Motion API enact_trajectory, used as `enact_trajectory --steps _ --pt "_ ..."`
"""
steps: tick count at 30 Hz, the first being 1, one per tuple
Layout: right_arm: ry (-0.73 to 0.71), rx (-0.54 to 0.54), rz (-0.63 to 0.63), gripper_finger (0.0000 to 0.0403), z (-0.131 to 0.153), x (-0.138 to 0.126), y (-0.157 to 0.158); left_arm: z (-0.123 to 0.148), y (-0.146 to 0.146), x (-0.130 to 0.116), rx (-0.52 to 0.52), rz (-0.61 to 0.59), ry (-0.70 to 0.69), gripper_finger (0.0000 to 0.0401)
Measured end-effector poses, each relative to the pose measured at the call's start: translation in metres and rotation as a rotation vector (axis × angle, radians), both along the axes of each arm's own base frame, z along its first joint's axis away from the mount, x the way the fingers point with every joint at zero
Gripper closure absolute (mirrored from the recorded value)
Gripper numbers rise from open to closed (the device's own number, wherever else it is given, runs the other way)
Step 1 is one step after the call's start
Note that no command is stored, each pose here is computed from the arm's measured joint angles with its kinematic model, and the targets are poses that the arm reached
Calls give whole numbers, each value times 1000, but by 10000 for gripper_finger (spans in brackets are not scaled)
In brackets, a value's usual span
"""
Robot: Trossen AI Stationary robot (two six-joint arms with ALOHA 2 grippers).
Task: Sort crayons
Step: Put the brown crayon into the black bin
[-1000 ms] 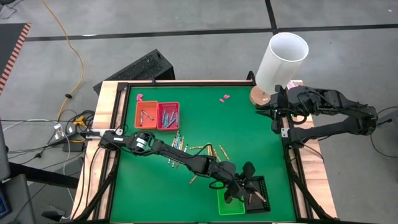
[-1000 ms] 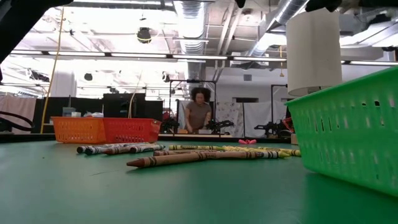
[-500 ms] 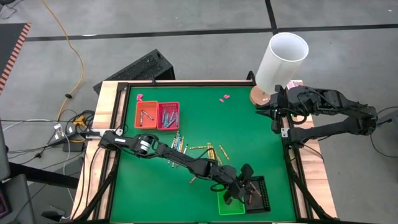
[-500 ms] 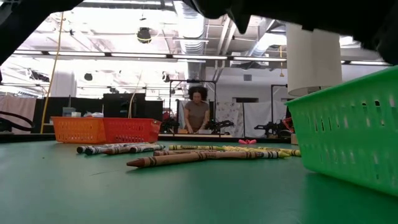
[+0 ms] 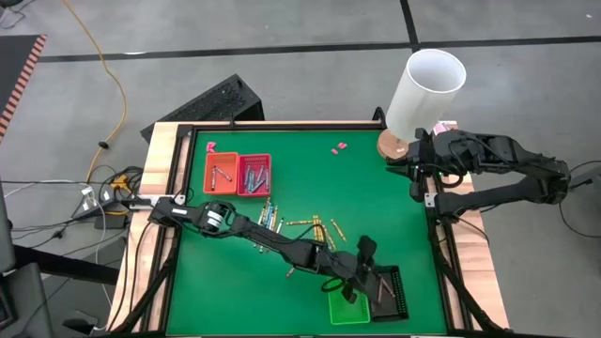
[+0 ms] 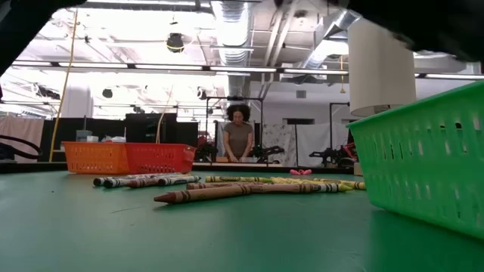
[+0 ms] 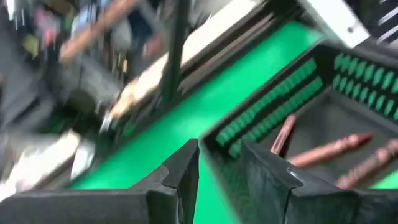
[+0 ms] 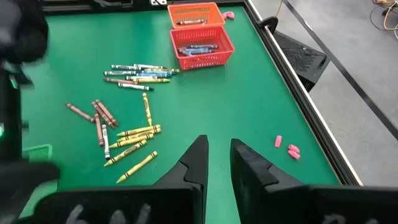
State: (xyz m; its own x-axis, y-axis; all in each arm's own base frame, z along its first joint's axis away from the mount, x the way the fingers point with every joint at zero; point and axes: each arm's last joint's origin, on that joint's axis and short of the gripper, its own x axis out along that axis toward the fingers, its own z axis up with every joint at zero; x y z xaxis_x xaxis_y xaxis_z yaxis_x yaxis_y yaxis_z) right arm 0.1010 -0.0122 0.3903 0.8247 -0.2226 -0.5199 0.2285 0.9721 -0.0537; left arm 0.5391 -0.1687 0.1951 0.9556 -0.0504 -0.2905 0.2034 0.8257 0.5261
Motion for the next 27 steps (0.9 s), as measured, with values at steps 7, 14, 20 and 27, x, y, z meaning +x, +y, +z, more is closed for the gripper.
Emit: enact_trajectory --steps 7,14,20,27 --pt "51 3 1 335 -4 -3 0 86 22 -43 -170 271 142 291" --pt "53 -5 5 335 -4 -3 0 99 32 -79 -396 499 354 291" --pt "66 -3 6 335 -5 -3 0 63 28 -104 -440 745 653 292" --pt "66 -3 6 335 -5 -3 0 57 13 -130 -394 783 841 292"
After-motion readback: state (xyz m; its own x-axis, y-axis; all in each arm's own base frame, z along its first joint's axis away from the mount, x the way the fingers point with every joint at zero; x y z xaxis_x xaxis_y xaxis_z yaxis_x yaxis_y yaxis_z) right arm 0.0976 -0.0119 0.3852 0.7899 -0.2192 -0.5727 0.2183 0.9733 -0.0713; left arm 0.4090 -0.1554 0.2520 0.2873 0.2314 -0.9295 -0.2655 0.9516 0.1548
